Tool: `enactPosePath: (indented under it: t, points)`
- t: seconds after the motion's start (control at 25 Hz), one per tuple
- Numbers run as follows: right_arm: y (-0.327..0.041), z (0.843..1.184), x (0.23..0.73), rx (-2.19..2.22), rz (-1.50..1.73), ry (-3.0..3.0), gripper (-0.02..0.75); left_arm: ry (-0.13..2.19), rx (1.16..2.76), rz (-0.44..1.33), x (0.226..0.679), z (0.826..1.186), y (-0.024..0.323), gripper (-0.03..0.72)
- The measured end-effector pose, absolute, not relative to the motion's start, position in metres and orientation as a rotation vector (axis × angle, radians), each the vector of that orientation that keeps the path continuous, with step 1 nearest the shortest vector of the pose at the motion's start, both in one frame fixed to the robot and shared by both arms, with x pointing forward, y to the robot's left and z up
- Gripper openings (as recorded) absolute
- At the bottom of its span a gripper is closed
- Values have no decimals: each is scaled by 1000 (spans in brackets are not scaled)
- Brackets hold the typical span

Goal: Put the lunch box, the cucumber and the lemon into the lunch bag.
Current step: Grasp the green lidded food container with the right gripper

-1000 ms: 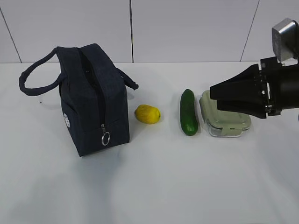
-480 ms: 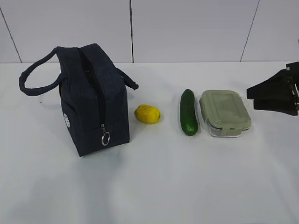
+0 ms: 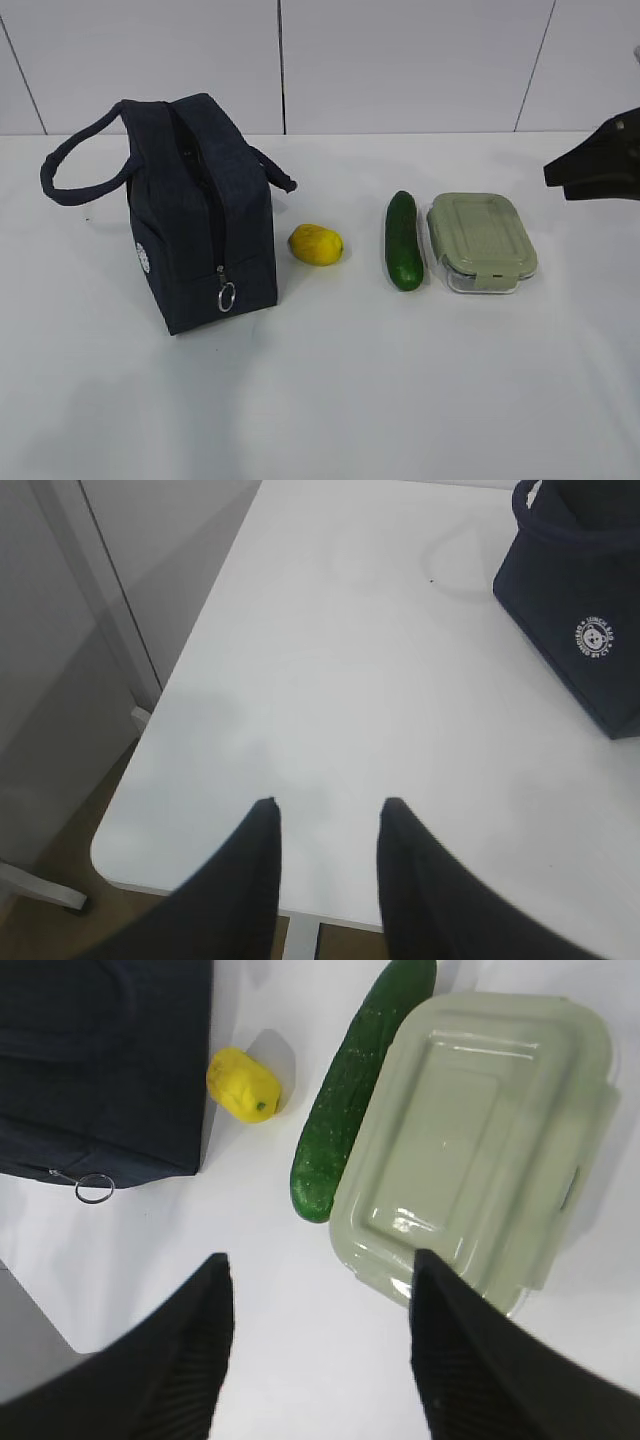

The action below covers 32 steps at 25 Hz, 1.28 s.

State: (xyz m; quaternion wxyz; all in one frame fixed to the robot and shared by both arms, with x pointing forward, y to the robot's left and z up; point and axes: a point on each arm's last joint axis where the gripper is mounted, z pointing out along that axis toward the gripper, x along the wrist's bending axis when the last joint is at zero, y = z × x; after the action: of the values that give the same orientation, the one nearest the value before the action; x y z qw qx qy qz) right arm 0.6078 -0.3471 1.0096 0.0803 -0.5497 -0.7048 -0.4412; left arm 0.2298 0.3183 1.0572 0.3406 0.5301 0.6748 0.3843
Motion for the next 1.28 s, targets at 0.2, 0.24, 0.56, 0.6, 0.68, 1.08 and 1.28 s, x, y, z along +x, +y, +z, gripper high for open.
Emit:
enactPosePath:
  t: [0.2, 0.24, 0.56, 0.6, 0.68, 1.08, 1.28]
  points:
    - [-349, 1006, 609, -1643, -1281, -2112, 575, 1756, 1379, 1000, 230, 1057, 318, 235]
    - [-349, 1002, 610, -1647, -1270, -2101, 596, 1756, 1379, 1000, 230, 1057, 318, 235]
    - [-352, 957, 621, -1666, -1187, -1986, 624, 1756, 1379, 1000, 230, 1057, 318, 235]
    - [-353, 951, 624, -1670, -1183, -1966, 624, 1756, 1379, 1000, 230, 1057, 318, 235]
    - [-353, 941, 628, -1670, -1189, -1939, 625, 1756, 1379, 1000, 230, 1057, 318, 235]
    - [-359, 927, 648, -1669, -1218, -1932, 627, 1756, 1379, 1000, 230, 1057, 318, 235]
    - [-363, 920, 660, -1692, -1220, -1907, 627, 1756, 1379, 1000, 230, 1057, 318, 235]
